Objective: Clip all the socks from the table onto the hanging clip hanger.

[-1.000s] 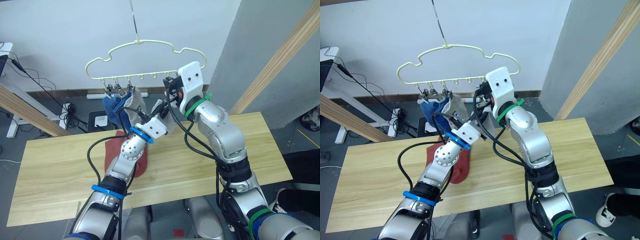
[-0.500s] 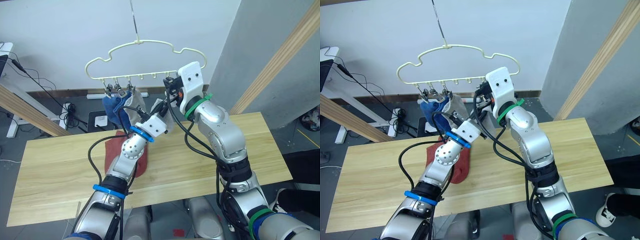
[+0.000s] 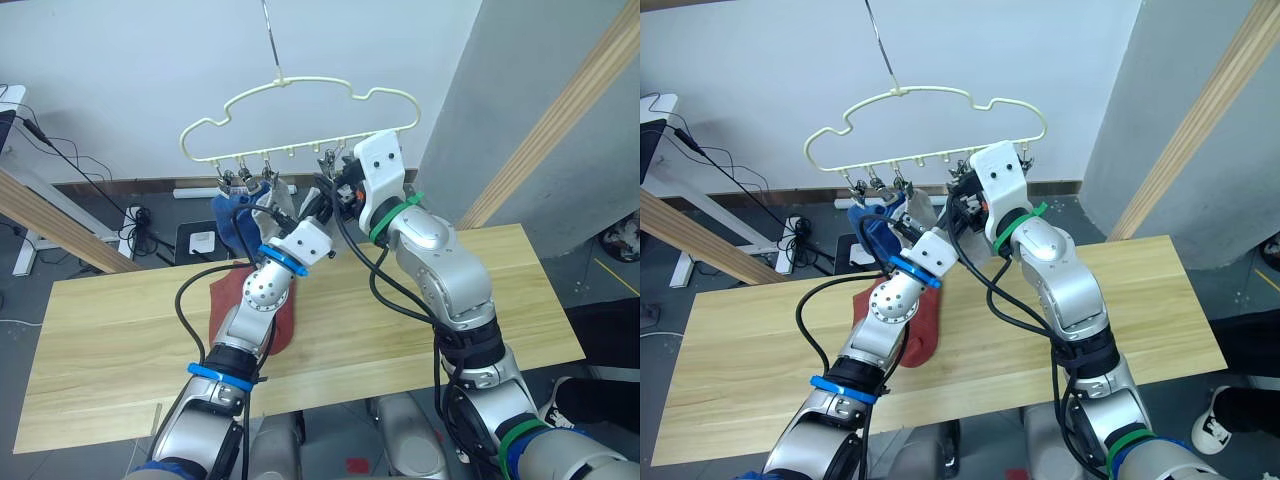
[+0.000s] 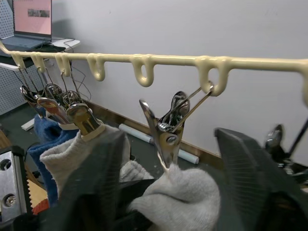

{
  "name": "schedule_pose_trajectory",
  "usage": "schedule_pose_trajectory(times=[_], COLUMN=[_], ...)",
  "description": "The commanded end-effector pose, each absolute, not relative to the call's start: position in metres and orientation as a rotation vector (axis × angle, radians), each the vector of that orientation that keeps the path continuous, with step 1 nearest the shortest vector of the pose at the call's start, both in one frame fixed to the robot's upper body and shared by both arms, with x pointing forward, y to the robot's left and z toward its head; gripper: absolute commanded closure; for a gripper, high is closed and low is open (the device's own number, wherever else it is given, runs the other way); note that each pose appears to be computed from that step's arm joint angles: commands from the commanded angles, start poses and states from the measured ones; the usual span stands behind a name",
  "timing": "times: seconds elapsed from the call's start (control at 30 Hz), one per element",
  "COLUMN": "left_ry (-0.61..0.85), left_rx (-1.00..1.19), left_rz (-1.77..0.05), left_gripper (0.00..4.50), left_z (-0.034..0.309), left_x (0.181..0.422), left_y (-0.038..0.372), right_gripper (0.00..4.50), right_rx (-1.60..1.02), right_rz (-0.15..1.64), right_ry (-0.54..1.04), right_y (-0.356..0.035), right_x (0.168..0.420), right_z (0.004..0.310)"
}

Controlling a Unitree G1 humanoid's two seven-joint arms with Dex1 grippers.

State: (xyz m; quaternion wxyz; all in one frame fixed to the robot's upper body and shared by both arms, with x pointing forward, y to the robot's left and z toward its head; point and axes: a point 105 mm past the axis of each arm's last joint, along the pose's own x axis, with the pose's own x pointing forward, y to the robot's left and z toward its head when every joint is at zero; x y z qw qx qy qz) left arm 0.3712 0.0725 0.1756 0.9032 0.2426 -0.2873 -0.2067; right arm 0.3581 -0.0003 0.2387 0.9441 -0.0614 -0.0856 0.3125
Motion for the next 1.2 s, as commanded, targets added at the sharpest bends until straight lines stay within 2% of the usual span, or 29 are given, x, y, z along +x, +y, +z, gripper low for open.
schedule_pose_trajectory(times=[0.03, 0.4, 0.47, 0.73, 0.93, 1.2], left_ry=[-0.649, -0.625, -0.608, -0.576, -0.527, -0.430], left_rx=[0.482, 0.464, 0.442, 0.457, 0.437, 0.397], left_rz=[-0.422, -0.496, -0.535, -0.597, -0.711, -0.919], left_gripper=[4.50, 4.50, 3.79, 1.70, 1.70, 1.70], left_z=[0.190, 0.183, 0.180, 0.174, 0.170, 0.187], left_x=[0.368, 0.365, 0.363, 0.359, 0.346, 0.321], left_y=[0.070, 0.061, 0.059, 0.064, 0.074, 0.099], right_gripper=[1.08, 1.08, 1.03, 1.03, 1.03, 1.03], right_rx=[-0.105, -0.128, -0.133, -0.161, -0.185, -0.249], right_rz=[0.686, 0.779, 0.775, 0.783, 0.762, 0.656], right_ry=[-0.240, -0.233, -0.228, -0.237, -0.242, -0.284], right_y=[-0.002, -0.014, -0.018, -0.028, -0.037, -0.050], right_x=[0.342, 0.314, 0.313, 0.304, 0.300, 0.305], right_z=[0.255, 0.254, 0.253, 0.251, 0.247, 0.246])
